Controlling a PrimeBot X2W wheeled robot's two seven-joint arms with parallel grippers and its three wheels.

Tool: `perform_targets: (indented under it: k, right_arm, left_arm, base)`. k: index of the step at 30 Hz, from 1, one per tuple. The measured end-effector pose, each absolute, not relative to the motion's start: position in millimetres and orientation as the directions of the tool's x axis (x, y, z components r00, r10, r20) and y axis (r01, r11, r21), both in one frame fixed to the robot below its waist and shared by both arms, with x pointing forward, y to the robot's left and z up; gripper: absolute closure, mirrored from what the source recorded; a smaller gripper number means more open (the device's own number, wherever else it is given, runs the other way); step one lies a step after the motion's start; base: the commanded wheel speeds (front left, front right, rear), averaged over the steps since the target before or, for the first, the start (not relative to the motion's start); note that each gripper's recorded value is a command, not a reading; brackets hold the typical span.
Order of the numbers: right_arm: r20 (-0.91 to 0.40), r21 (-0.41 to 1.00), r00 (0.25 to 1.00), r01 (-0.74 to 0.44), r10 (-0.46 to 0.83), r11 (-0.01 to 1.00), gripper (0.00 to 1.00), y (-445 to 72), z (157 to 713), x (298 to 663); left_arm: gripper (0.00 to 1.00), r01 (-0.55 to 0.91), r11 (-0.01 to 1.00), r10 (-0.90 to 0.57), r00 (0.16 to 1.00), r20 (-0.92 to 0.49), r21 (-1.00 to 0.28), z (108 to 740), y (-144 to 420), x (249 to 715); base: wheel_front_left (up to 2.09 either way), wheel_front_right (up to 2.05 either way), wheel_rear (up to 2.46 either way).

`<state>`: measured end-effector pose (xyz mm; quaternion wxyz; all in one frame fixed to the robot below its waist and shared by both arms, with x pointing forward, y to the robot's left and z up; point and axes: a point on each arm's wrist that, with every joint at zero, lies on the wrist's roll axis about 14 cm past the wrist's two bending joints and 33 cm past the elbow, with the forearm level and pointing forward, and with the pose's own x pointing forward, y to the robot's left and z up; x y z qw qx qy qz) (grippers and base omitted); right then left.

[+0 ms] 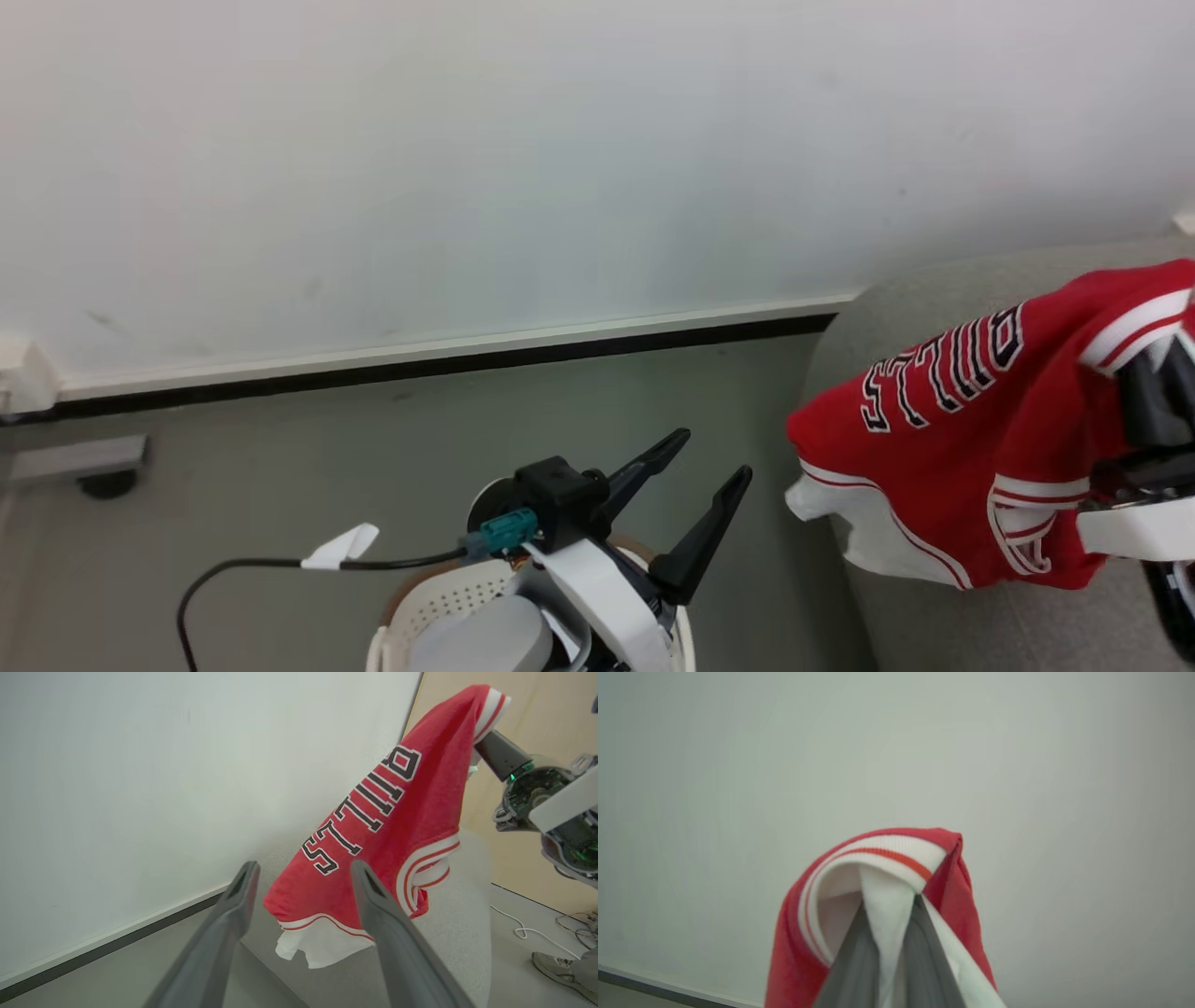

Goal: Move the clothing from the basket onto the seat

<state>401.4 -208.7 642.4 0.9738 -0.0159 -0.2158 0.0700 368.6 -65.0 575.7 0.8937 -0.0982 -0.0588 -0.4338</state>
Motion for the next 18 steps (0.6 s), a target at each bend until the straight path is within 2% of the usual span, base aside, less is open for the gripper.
perform_targets:
  k: [8,13,18]
  right_arm:
    - [0.489,-0.125,0.872,0.106,-0.032,0.987,1.00,-287.6,680.3,355.2]
    - [0.470,-0.116,0.875,0.197,-0.120,0.974,1.00,-312.2,674.4,327.8]
    - [0.473,-0.125,0.867,0.241,-0.156,0.962,1.00,-320.7,676.3,307.1]
  left_arm:
    - [0.00,0.868,0.484,-0.844,0.497,0.204,-0.113,575.8,-111.1,362.1]
    - [0.00,0.906,0.413,-0.883,0.423,0.204,-0.093,572.1,-135.8,356.3]
    - [0.00,0.931,0.354,-0.908,0.366,0.206,-0.092,568.8,-155.8,349.7]
  base:
    - [0.00,0.00,0.00]
    - [0.00,0.00,0.00]
    - [0.00,0.00,0.00]
